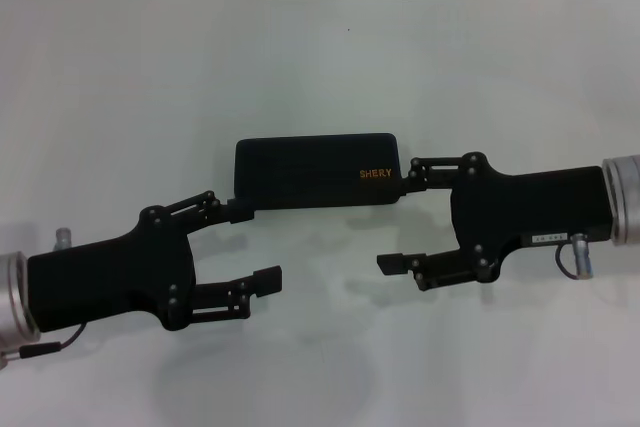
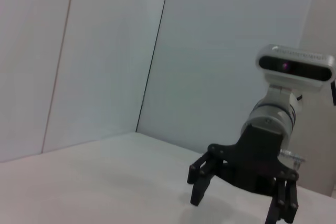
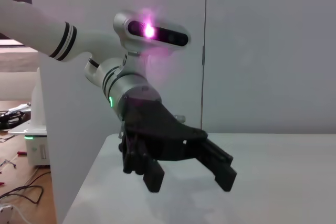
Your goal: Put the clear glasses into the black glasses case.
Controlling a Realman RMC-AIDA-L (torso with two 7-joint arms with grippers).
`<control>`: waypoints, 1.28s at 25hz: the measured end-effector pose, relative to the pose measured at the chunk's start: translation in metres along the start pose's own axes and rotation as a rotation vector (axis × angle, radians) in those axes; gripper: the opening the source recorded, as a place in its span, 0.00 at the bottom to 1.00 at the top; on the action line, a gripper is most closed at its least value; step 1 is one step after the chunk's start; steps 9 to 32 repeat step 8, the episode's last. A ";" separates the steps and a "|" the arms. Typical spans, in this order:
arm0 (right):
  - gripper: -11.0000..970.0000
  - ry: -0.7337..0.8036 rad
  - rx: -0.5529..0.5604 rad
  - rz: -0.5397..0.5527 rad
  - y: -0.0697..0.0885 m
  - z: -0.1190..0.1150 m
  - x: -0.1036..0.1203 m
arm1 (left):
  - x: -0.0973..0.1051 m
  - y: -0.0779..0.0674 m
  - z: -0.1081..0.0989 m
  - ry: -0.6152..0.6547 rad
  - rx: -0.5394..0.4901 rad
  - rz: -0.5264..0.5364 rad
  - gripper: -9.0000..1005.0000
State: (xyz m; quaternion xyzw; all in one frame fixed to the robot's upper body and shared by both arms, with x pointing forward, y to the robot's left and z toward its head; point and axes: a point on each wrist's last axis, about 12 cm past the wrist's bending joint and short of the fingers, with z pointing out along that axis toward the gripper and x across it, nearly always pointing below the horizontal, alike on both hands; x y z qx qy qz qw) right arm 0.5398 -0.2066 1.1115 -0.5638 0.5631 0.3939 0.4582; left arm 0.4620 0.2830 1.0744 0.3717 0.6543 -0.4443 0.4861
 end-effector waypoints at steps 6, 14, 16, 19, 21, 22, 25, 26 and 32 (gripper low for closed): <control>0.79 -0.001 0.002 -0.001 0.001 0.000 0.001 | 0.002 0.001 0.000 0.038 0.013 -0.017 0.89; 0.79 0.000 0.003 -0.001 0.001 0.000 0.001 | 0.002 0.001 0.000 0.041 0.013 -0.017 0.89; 0.79 0.000 0.003 -0.001 0.001 0.000 0.001 | 0.002 0.001 0.000 0.041 0.013 -0.017 0.89; 0.79 0.000 0.003 -0.001 0.001 0.000 0.001 | 0.002 0.001 0.000 0.041 0.013 -0.017 0.89; 0.79 0.000 0.003 -0.001 0.001 0.000 0.001 | 0.002 0.001 0.000 0.041 0.013 -0.017 0.89; 0.79 0.000 0.003 -0.001 0.001 0.000 0.001 | 0.002 0.001 0.000 0.041 0.013 -0.017 0.89; 0.79 0.000 0.003 -0.001 0.001 0.000 0.001 | 0.002 0.001 0.000 0.041 0.013 -0.017 0.89; 0.79 0.000 0.003 -0.001 0.001 0.000 0.001 | 0.002 0.001 0.000 0.041 0.013 -0.017 0.89; 0.79 0.000 0.003 -0.001 0.001 0.000 0.001 | 0.002 0.001 0.000 0.041 0.013 -0.017 0.89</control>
